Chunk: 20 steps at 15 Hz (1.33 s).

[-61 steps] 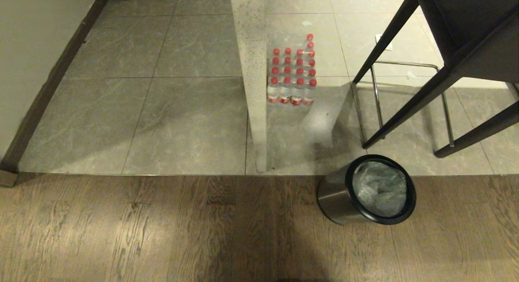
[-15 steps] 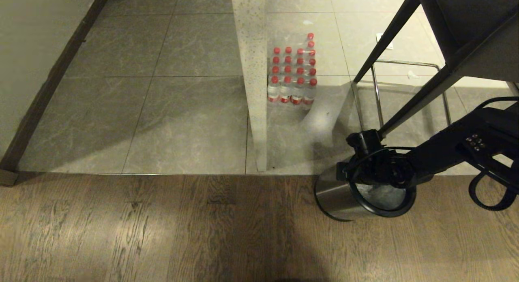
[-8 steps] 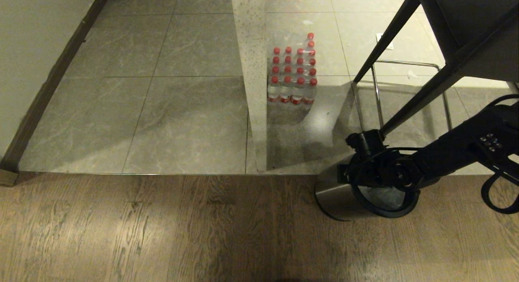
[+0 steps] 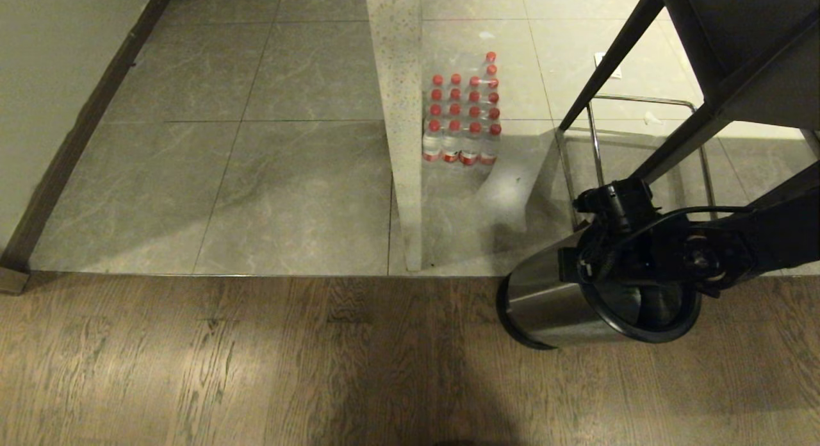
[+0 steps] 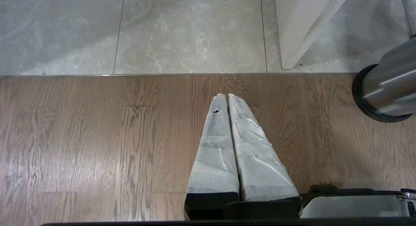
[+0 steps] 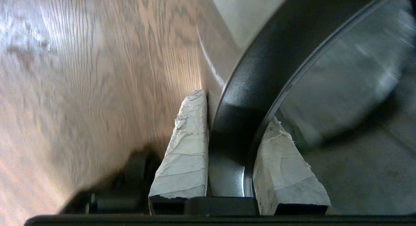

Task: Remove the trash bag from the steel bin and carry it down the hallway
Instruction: Place the outer trash can on the ground

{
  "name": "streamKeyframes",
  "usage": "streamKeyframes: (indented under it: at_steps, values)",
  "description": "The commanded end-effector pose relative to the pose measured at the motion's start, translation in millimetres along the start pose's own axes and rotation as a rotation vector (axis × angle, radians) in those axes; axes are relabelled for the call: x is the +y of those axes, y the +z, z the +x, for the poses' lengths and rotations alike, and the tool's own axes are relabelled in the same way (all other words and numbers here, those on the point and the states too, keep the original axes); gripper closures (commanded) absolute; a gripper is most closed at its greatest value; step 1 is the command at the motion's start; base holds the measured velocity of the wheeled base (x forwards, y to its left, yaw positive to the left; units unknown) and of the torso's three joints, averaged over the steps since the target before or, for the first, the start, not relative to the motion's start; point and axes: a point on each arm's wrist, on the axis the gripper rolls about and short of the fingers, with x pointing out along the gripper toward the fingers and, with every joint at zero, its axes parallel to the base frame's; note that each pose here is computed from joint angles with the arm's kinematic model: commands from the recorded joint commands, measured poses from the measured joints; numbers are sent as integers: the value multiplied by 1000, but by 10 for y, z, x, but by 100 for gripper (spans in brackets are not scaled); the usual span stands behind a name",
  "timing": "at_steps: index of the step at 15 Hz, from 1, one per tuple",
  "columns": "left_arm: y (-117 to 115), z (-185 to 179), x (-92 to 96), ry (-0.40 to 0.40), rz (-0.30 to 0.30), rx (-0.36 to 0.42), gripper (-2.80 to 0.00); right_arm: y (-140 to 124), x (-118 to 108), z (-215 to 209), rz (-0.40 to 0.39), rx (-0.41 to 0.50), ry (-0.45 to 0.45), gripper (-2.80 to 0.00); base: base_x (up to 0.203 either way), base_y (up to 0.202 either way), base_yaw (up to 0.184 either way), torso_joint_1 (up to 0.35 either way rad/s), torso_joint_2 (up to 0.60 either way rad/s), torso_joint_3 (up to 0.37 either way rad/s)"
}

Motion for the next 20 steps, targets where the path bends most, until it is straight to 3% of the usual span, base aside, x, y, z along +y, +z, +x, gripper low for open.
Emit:
streamKeyframes:
  at_steps: [1, 8, 15, 20]
  values:
    - [-4, 1, 0, 0, -1, 1, 0, 79, -79, -387, 12, -40, 10, 0, 0, 0, 0, 0, 0, 0]
    - [0, 1, 0, 0, -1, 1, 0, 59, -249, -1297, 2, -69, 44, 0, 0, 0, 0, 0, 0, 0]
    - [1, 0, 0, 0, -1, 0, 0, -56, -482, -1990, -20, -6, 16, 0, 0, 0, 0, 0, 0, 0]
    - [-3, 1, 0, 0, -1, 1, 0, 48, -578, -2415, 30, -8, 16, 0, 0, 0, 0, 0, 0, 0]
